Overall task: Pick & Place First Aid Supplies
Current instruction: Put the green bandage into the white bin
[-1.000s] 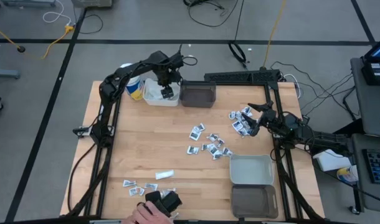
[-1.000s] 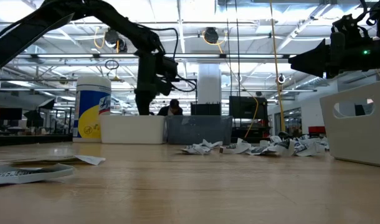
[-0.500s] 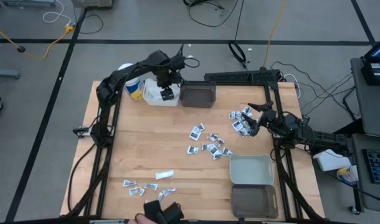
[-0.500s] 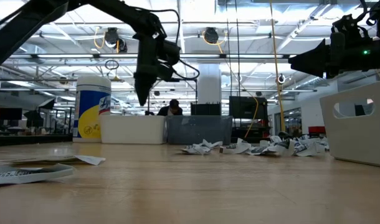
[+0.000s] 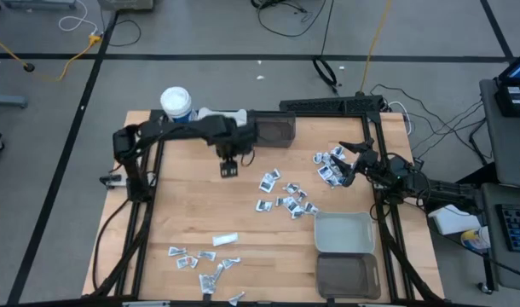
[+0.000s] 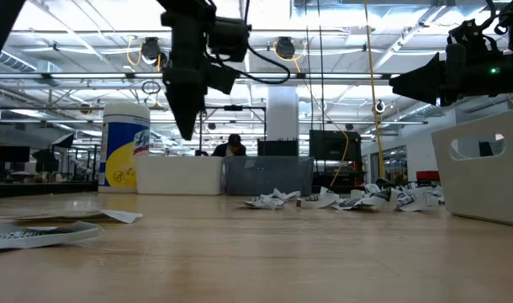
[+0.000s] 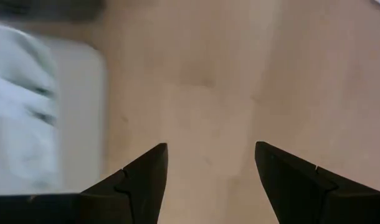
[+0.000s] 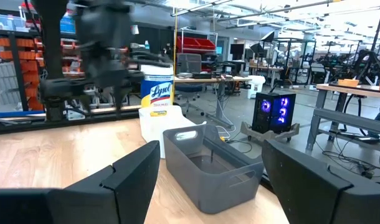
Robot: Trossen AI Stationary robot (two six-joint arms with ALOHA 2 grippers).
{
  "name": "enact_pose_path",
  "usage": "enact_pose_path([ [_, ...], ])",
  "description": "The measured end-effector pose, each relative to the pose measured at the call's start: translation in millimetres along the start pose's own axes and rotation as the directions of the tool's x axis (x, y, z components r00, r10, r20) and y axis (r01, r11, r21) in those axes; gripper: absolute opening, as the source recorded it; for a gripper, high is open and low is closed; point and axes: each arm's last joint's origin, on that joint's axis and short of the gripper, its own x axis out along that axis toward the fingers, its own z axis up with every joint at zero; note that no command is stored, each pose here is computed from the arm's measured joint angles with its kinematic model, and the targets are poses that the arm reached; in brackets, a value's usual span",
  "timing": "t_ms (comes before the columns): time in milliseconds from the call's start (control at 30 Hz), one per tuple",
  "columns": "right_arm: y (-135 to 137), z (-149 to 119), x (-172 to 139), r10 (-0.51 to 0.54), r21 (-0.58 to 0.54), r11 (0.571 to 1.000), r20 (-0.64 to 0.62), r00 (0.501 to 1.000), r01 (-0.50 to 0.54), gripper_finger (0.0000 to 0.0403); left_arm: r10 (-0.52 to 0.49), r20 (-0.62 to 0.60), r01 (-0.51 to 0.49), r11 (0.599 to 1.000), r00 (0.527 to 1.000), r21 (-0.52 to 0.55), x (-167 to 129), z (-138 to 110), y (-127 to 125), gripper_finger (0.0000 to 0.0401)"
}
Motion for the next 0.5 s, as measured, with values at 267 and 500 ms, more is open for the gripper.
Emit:
enact_pose_path([
  [267, 0, 0, 0, 0.0, 0.0, 1.0, 0.0, 1.0, 0.0, 0.0279, -0.007, -0.03, 0.003, 0.993, 1.0, -0.117, 3, -10, -61, 0.0248],
  [500, 0, 0, 0, 0.0, 0.0, 1.0, 0.0, 1.0, 0.0, 0.0279, -0.003, -0.062, -0.004, 0.993, 0.998, -0.119, 10, -23, -117, 0.0248],
])
